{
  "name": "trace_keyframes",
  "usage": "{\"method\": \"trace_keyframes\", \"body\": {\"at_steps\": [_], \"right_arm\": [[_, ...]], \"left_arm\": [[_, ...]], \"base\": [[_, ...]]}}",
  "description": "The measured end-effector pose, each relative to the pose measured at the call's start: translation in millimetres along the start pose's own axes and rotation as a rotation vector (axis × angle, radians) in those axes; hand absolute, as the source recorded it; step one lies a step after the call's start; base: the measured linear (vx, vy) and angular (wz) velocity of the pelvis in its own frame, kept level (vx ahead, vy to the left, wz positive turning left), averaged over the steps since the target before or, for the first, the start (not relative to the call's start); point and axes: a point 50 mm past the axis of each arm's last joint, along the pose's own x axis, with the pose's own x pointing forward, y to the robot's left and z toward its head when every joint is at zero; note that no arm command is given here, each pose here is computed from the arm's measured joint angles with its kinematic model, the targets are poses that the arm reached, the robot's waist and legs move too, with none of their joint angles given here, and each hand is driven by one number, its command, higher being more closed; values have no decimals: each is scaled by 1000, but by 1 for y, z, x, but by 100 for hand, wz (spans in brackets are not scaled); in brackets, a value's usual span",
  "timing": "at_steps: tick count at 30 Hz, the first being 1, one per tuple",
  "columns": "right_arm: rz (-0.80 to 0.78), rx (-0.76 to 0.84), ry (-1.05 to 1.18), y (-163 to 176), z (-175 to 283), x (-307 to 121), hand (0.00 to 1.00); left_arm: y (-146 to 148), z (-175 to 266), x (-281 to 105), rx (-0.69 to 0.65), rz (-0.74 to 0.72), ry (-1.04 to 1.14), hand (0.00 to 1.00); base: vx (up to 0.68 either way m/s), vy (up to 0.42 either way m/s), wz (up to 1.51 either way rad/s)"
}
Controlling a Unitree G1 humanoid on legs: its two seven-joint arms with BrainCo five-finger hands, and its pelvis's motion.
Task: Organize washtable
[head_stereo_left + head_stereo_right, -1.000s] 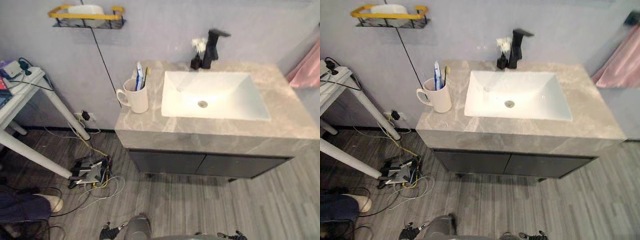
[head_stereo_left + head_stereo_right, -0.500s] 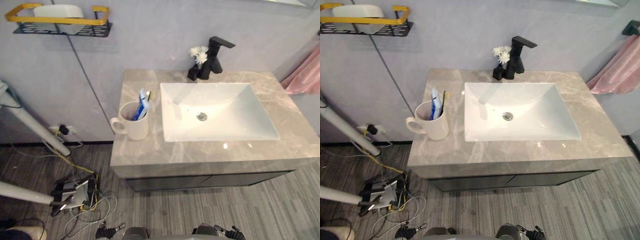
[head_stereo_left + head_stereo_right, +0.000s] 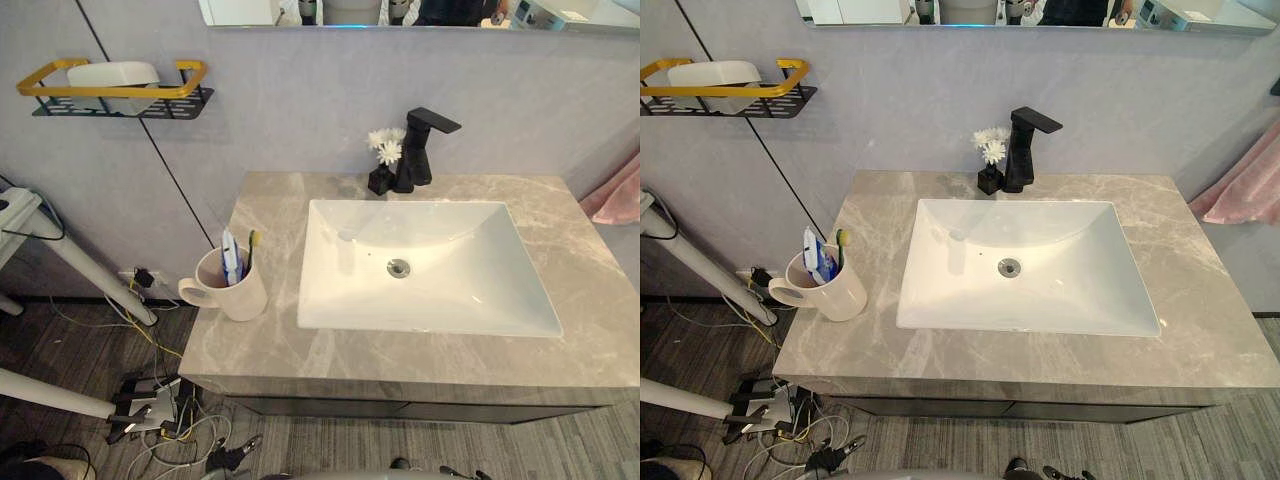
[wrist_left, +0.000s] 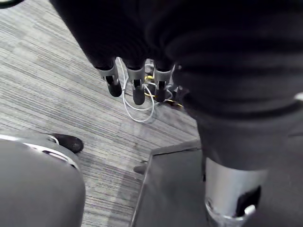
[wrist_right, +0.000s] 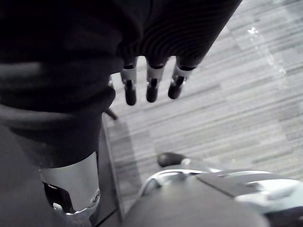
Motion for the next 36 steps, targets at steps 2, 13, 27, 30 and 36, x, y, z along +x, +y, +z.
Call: {"method": "trace_keyframes", "body": {"at_steps": [2, 13, 27, 30, 36], "right_arm": [[9, 3, 18, 4, -6, -1, 0], [-5, -7, 36, -3, -10, -1, 0], [-28, 53, 29, -7, -10, -1, 0], [-28, 52, 30, -7, -11, -1, 0], [-27, 66, 33, -7, -11, -1, 0]], "left_arm": [[3, -5, -1, -14, 9, 20, 0], [1, -19, -5, -47, -5, 62, 0], [-4, -17, -4, 50, -72, 46, 0], [-6, -16, -4, 71, -92, 44, 0], [-2, -18, -3, 22, -74, 62, 0]], "base": [[-63, 49, 17], [-42, 11, 8], [3, 2, 1], [4, 13, 5], [-17, 4, 7]]}}
